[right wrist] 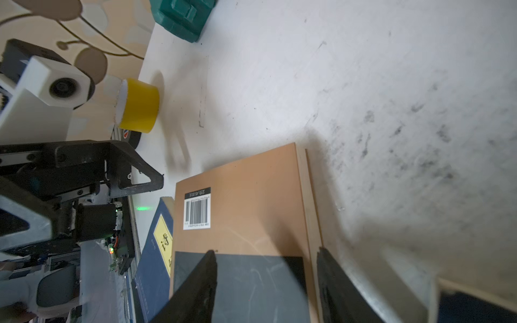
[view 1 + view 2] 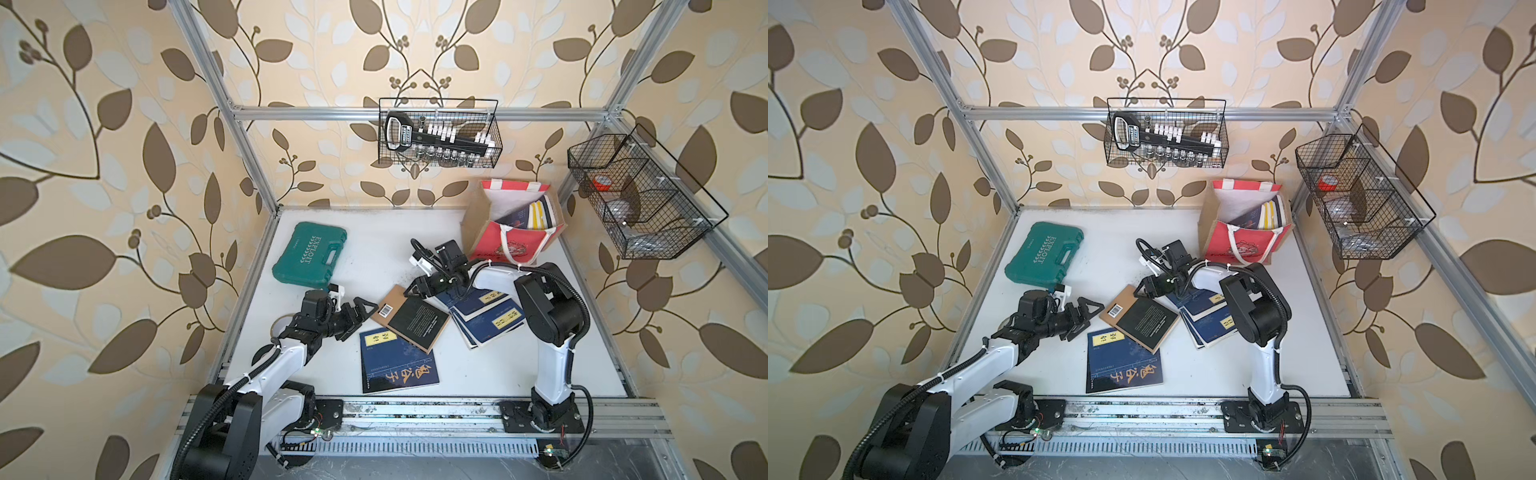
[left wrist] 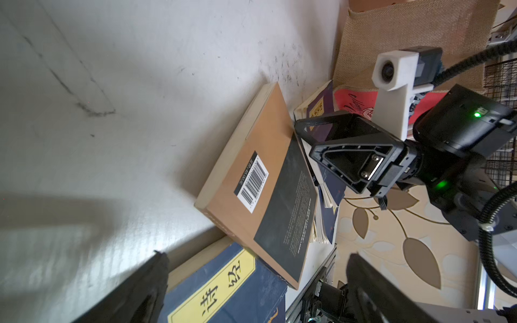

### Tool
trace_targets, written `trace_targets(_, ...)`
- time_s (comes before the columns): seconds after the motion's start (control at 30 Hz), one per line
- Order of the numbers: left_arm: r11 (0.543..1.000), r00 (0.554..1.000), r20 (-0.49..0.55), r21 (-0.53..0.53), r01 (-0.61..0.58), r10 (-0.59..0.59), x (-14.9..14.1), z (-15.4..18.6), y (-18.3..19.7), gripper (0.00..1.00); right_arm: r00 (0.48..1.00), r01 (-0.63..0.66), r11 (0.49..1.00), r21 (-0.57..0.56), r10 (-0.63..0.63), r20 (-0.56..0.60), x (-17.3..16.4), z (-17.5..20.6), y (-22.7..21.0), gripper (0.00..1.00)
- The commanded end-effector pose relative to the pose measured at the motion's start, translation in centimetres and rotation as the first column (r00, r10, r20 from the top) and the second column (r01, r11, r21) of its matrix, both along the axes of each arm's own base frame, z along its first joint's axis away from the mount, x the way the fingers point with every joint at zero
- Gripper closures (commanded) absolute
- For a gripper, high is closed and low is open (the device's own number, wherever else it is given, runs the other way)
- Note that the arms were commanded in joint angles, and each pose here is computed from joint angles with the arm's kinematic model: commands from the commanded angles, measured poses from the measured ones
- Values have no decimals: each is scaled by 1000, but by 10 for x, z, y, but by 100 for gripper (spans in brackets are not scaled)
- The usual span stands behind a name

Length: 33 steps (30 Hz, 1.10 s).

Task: Put the books into the canvas bag
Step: Pick up the book from the center of the board.

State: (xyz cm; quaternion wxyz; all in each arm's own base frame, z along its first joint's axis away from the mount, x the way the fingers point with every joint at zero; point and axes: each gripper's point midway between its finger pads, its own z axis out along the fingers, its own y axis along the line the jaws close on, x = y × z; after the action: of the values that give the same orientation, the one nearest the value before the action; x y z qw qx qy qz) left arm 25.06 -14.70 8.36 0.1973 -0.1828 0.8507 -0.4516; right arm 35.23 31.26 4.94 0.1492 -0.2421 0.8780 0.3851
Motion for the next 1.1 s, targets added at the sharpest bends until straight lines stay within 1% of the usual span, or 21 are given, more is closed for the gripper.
trace_targets(0.0, 1000, 998, 63, 10, 14, -14, 10, 8, -3, 1, 999, -38, 995, -90, 40, 26, -10, -2, -6, 41)
trace_targets(0.1, 1000, 999, 51, 16, 18, -19, 12, 3, -3, 1, 997, -77, 990, -120, 79, 11, -17, -10, -2, 40)
trace_targets(0.2, 1000, 999, 46, 8, 23, -23, 15, -1, -5, 1, 994, -109, 988, -106, 109, -6, -24, -12, 5, 42)
trace_targets(0.27, 1000, 999, 43, 8, 27, -28, 16, -3, -6, 1, 992, -129, 988, -83, 128, -9, -28, -10, 10, 46)
trace_targets(0.37, 999, 998, 44, 3, 36, -36, 19, -3, -8, 1, 991, -134, 988, -72, 133, -6, -30, -8, 14, 60)
trace_targets(0.4, 999, 998, 44, -1, 38, -38, 20, -3, -9, 1, 991, -132, 989, -72, 131, -7, -29, -8, 15, 61)
trace_targets(0.6, 997, 997, 36, -39, 64, -63, 22, -5, -15, 1, 993, -120, 989, -86, 118, -28, -30, -21, 17, 61)
trace_targets(0.73, 987, 991, 33, -87, 135, -133, 18, -2, -29, 3, 993, -117, 989, -88, 115, -28, -30, -28, 18, 59)
trace_targets(0.87, 983, 985, 37, -72, 170, -168, 17, -2, -36, 3, 991, -132, 990, -50, 132, -12, -31, -25, 28, 57)
trace_targets(1.03, 980, 983, 32, -78, 183, -181, 24, -4, -42, 10, 989, -149, 988, -49, 149, -11, -34, -27, 38, 57)
trace_targets(1.07, 980, 983, 31, -80, 185, -183, 25, -6, -43, 12, 988, -152, 987, -47, 152, -11, -34, -28, 39, 57)
